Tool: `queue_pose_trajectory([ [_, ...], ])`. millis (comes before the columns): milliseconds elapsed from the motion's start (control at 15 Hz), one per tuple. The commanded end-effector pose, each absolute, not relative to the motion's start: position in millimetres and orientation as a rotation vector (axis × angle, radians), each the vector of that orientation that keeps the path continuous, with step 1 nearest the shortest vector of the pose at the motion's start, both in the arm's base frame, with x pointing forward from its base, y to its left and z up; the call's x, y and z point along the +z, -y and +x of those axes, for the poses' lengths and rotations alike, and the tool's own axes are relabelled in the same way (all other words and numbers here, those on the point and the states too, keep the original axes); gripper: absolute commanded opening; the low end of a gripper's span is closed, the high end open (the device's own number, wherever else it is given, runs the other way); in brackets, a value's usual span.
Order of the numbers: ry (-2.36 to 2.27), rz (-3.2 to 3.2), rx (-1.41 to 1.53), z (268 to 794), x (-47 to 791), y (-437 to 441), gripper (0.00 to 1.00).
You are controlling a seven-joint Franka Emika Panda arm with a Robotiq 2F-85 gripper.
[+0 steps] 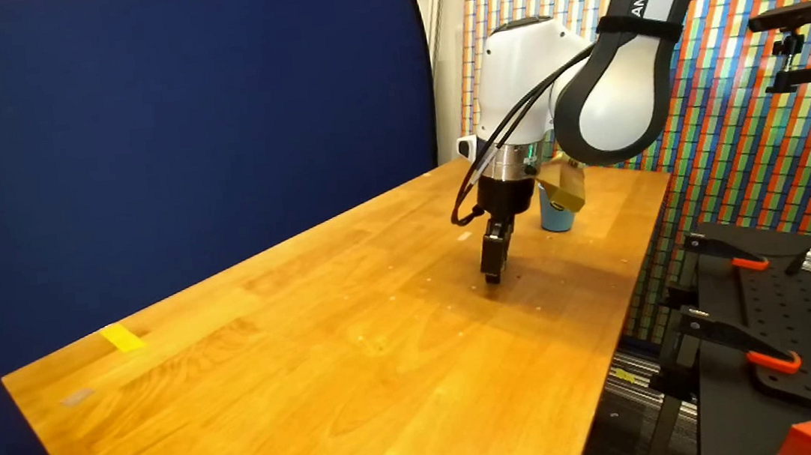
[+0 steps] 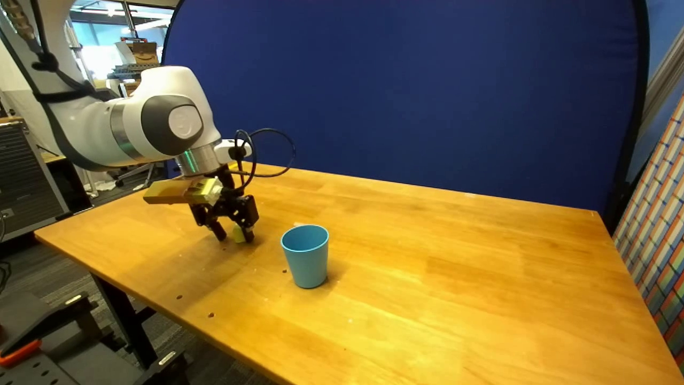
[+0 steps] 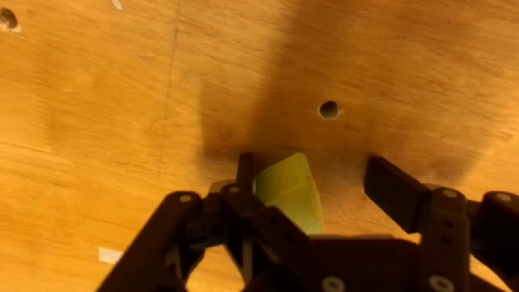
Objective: Put the block in the cup
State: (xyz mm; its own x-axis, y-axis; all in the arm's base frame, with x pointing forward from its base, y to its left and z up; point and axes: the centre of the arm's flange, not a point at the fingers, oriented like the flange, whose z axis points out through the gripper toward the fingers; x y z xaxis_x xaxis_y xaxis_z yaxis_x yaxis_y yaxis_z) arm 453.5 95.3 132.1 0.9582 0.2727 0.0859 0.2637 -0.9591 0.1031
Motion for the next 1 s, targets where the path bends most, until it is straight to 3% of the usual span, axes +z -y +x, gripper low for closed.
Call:
queue_pose_trajectory([
  [0,-0.357,2.982,0.225,455.1,135.9,-95.3,0.42],
  [200,-0.274,2.952,0.228,456.6,145.0,-82.3,0.2],
  [267,-0.229,2.944,0.232,457.5,150.9,-72.5,0.17],
  [933,0.398,2.844,0.375,429.1,249.6,76.6,0.19],
])
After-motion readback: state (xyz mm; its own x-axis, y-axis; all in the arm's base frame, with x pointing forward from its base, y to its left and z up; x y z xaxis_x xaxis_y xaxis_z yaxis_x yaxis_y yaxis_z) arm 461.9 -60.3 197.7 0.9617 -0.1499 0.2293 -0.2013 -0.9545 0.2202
